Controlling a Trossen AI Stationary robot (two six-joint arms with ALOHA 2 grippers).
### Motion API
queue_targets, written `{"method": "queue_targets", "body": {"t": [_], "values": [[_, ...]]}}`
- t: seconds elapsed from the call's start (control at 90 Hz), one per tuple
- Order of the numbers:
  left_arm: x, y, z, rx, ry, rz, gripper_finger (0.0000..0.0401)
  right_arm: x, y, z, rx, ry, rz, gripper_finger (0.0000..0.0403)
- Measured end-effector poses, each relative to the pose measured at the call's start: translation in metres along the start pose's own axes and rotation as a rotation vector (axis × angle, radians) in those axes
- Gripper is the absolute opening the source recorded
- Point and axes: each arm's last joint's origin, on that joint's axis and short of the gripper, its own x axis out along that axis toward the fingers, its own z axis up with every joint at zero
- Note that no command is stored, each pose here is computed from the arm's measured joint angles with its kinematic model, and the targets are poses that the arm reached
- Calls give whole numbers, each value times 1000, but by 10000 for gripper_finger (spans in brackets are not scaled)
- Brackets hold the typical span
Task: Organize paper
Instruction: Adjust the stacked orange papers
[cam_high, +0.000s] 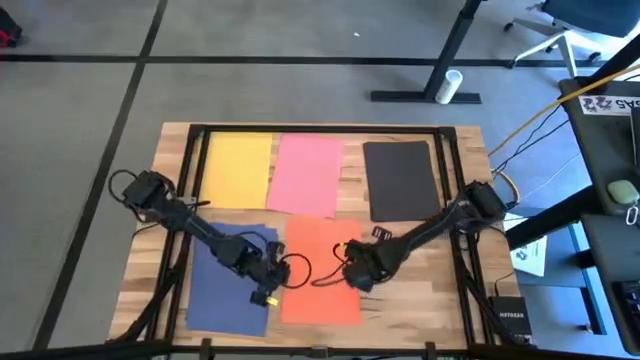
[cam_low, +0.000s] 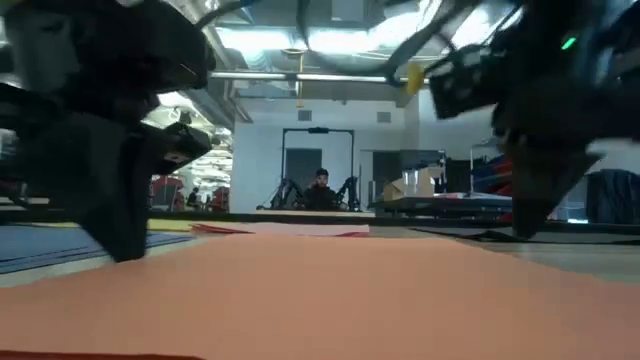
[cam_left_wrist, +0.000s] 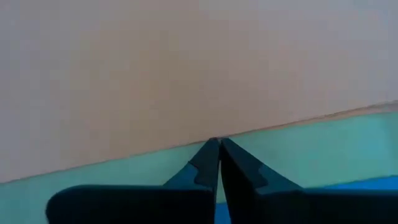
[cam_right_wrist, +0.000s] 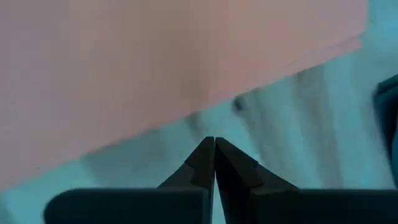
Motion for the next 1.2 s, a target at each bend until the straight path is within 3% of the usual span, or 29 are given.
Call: {"method": "queue_targets", "body": {"t": [0.289, 0.411, 0.811, 1.2], "values": [[0, 18, -11, 180, 132, 166, 0, 14, -12, 4, -54, -4, 4, 0], [2, 28, -11, 217, 153, 182, 0, 14, -11, 5, -73, -14, 15, 0], [9, 60, -3, 218, 121, 213, 0, 17, -14, 11, -100, -13, 44, 0], [9, 57, -1, 196, 95, 201, 0, 16, -14, 14, -105, -36, 63, 0]]}}
